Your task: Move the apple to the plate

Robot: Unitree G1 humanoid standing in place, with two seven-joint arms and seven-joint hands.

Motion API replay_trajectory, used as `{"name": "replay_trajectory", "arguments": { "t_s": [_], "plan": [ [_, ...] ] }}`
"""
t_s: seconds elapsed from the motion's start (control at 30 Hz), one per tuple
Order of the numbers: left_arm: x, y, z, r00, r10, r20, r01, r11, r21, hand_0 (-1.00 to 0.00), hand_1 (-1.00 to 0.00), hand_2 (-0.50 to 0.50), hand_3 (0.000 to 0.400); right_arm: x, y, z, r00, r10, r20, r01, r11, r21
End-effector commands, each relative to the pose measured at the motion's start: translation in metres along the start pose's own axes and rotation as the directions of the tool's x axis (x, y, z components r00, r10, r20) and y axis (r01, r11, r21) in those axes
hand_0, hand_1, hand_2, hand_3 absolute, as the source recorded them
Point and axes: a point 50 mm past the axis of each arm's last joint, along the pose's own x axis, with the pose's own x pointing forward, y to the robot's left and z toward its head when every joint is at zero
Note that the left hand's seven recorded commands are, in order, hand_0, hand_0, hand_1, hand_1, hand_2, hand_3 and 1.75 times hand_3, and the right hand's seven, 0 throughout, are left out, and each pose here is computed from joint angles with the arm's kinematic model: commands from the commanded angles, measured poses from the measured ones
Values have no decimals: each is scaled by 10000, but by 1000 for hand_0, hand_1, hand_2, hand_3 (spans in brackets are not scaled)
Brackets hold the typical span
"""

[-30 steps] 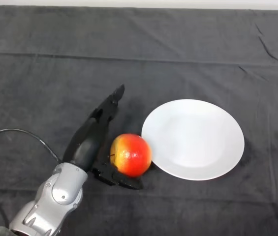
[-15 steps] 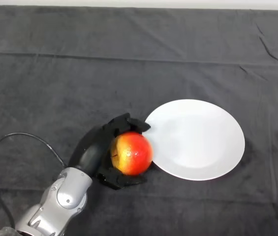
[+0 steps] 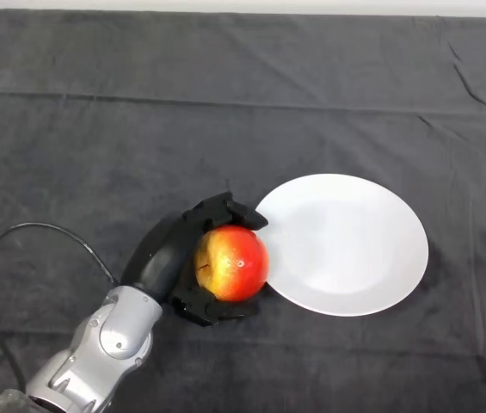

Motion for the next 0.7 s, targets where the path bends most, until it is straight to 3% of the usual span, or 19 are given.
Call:
{"name": "replay_trajectory", "arguments": {
  "t_s": [0.03, 0.7],
  "plan": [
    [97, 259, 113, 9977, 502, 464, -525, 9973, 505, -1000, -1000, 0, 400, -100, -2, 99, 9994, -162, 296, 168, 9996, -228],
    [352, 190, 325, 9900, 908, 1082, -993, 9921, 763, -1000, -1000, 0, 400, -100, -2, 100, 9994, -163, 295, 170, 9996, -232]
  ]
}}
